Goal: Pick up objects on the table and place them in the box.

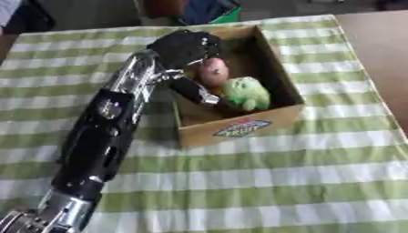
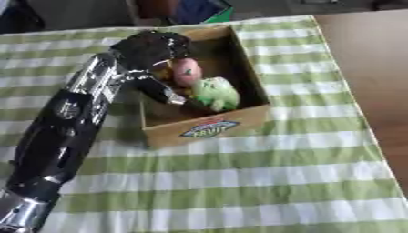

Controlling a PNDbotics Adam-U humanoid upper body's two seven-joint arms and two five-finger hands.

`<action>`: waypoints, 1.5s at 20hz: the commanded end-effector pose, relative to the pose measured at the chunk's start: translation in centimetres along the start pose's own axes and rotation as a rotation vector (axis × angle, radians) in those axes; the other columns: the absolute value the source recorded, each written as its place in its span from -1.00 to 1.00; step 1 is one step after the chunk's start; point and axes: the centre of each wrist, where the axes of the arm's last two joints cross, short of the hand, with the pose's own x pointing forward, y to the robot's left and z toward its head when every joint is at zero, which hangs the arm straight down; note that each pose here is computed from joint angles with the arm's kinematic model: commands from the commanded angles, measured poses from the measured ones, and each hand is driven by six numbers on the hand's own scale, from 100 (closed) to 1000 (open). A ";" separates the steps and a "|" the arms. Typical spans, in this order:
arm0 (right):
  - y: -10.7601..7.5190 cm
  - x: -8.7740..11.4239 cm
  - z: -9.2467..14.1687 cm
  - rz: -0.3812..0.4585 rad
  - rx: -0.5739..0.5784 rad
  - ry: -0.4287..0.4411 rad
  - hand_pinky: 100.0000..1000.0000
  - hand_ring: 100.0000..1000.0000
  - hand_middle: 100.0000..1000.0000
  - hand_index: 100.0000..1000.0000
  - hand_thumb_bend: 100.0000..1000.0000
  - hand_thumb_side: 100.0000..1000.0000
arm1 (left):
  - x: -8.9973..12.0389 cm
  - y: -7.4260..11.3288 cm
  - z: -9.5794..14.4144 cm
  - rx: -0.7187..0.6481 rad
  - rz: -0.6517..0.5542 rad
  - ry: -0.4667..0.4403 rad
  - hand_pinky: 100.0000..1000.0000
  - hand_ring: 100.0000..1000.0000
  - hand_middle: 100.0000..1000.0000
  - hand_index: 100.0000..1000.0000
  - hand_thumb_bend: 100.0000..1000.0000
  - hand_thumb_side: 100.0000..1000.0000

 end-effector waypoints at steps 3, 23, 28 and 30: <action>0.1 0.8 -0.5 -0.006 0.007 -0.034 0.57 0.35 -0.17 0.60 -1.00 0.48 | -1.4 2.7 0.4 0.136 0.003 0.073 0.19 0.77 0.67 0.84 0.09 1.00; -1.3 1.1 -0.2 0.061 -0.033 -0.053 0.56 0.36 -0.16 0.61 -1.00 0.56 | -6.1 6.7 10.8 0.788 0.159 0.571 0.07 0.48 0.35 0.57 -1.00 0.80; -1.6 1.3 -0.4 0.086 -0.032 -0.071 0.56 0.39 -0.15 0.61 -1.00 0.63 | -5.2 6.3 12.4 0.870 0.183 0.623 0.14 0.45 0.33 0.56 -1.00 0.90; -1.8 1.5 -0.5 0.101 -0.029 -0.077 0.56 0.40 -0.14 0.62 -1.00 0.65 | -4.4 6.1 12.9 0.893 0.192 0.627 0.16 0.46 0.34 0.57 -1.00 0.92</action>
